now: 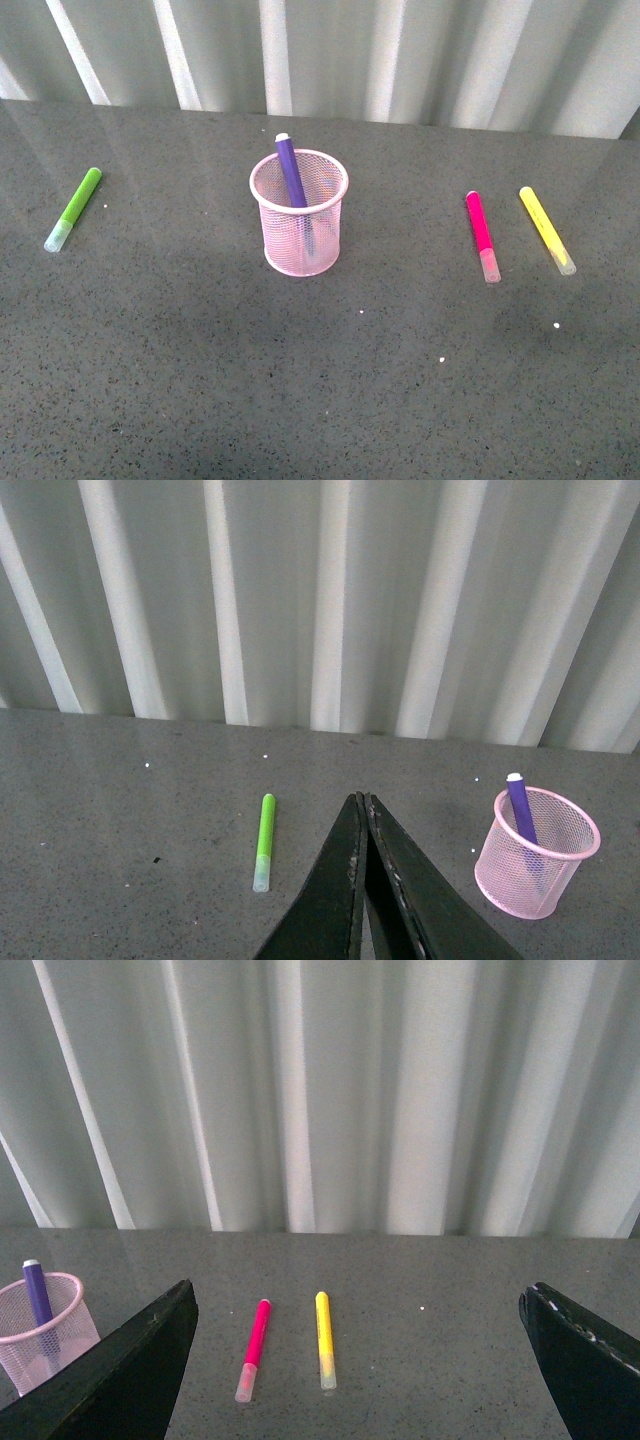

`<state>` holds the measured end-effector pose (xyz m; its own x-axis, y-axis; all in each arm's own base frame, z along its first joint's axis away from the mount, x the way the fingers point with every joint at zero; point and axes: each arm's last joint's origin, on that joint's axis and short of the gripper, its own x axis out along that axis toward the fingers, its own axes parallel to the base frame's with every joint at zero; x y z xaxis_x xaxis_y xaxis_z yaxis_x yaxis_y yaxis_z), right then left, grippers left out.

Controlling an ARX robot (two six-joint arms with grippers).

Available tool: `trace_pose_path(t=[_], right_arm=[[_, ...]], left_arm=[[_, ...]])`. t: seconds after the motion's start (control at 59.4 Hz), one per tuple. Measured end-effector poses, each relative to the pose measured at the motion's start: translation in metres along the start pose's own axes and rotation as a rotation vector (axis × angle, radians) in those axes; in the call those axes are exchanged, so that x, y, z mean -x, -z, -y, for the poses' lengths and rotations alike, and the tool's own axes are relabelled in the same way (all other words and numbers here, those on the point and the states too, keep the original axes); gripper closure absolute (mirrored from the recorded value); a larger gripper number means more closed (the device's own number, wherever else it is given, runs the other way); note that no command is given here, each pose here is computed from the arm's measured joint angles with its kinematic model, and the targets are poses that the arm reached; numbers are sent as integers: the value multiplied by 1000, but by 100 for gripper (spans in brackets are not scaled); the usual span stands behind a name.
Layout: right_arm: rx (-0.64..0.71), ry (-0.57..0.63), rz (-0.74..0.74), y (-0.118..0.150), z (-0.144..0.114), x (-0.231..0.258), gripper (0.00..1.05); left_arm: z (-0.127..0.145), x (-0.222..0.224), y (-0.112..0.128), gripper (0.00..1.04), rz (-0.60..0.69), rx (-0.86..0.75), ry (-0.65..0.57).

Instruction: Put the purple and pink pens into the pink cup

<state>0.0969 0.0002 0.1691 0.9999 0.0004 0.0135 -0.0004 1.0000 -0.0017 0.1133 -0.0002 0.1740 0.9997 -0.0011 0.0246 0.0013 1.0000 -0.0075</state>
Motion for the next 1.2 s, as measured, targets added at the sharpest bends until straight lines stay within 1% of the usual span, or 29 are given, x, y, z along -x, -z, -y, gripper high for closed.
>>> trace_pose_path(t=[0.32,0.387,0.488,0.858,0.892,0.909,0.959,0.976,1.111,1.128,1.195], right_arm=[[0,0,0,0,0,0,7],[0,0,0,0,0,0,7],[0,0,0,0,0,0,7],[0,0,0,0,0,0,7],[0,0,0,0,0,0,7],[0,0,0,0,0,0,7],[0,0,0,0,0,0,7],[0,0,0,0,0,0,7],[0,0,0,0,0,0,7],[0,0,0,0,0,0,7],[0,0,0,0,0,0,7]], left_arm=[[0,7,0,101,0,0,0],[0,13,5,101,-35,0,1],[0,17,3,101,-3,0,1],[0,17,3,101,-7,0,1],[0,17,3,94,-7,0,1],[0,17,3,89,-7,0,1],[0,17,3,78,-7,0,1],[0,17,3,76,-7,0,1],[0,17,3,51,-7,0,1],[0,17,3,50,-7,0,1],[0,17,3,35,-7,0,1]])
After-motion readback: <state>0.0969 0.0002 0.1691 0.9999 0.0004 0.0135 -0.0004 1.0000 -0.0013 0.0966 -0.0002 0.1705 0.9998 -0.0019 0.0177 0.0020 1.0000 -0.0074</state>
